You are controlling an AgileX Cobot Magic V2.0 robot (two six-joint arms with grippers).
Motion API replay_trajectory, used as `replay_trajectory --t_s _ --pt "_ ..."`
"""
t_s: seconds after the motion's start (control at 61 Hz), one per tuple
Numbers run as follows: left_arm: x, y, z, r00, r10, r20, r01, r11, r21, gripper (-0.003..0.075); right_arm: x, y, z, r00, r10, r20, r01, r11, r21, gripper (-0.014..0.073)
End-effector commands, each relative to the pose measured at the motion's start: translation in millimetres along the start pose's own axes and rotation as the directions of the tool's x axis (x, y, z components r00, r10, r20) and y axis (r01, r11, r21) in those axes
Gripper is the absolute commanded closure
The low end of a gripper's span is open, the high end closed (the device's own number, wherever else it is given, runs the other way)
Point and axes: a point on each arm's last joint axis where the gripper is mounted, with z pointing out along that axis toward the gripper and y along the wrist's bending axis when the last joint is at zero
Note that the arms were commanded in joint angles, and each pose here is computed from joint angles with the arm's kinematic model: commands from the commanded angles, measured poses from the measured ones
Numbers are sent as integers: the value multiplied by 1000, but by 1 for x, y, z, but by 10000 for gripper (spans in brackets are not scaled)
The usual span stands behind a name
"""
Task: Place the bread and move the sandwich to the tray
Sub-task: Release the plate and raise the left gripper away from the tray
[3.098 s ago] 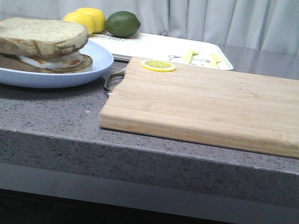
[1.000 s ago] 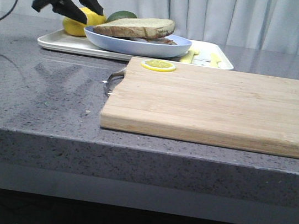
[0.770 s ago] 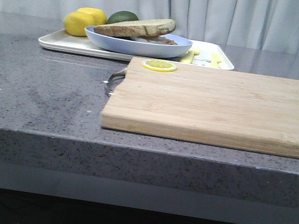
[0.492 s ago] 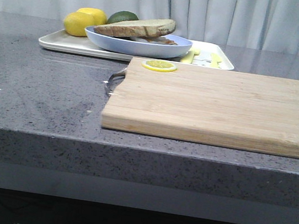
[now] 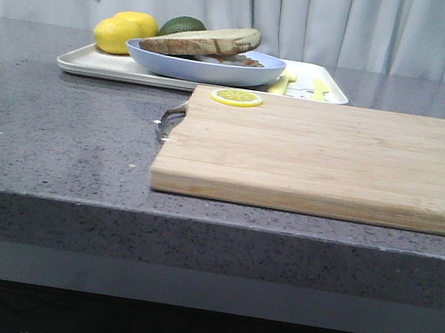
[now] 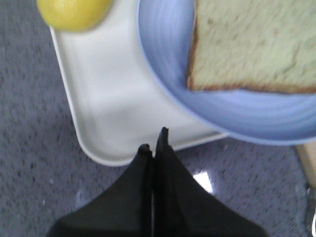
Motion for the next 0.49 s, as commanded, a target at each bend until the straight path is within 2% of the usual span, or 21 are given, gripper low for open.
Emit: replay_trajectory --t_s 0.0,0.082,0.295,0.475 --pt "12 6 -36 998 -32 45 33 999 -24 739 -17 0 -3 993 -4 114 4 1000 3 662" --pt "22 13 -46 995 -71 66 73 997 -31 739 -17 0 -3 993 -4 114 4 1000 3 662" --pt "62 30 -90 968 -126 217 145 987 -70 739 -17 0 -3 993 -4 114 4 1000 3 662" --pt "104 35 -127 902 -161 400 210 974 -81 739 -16 0 -3 994 -4 113 4 1000 3 662"
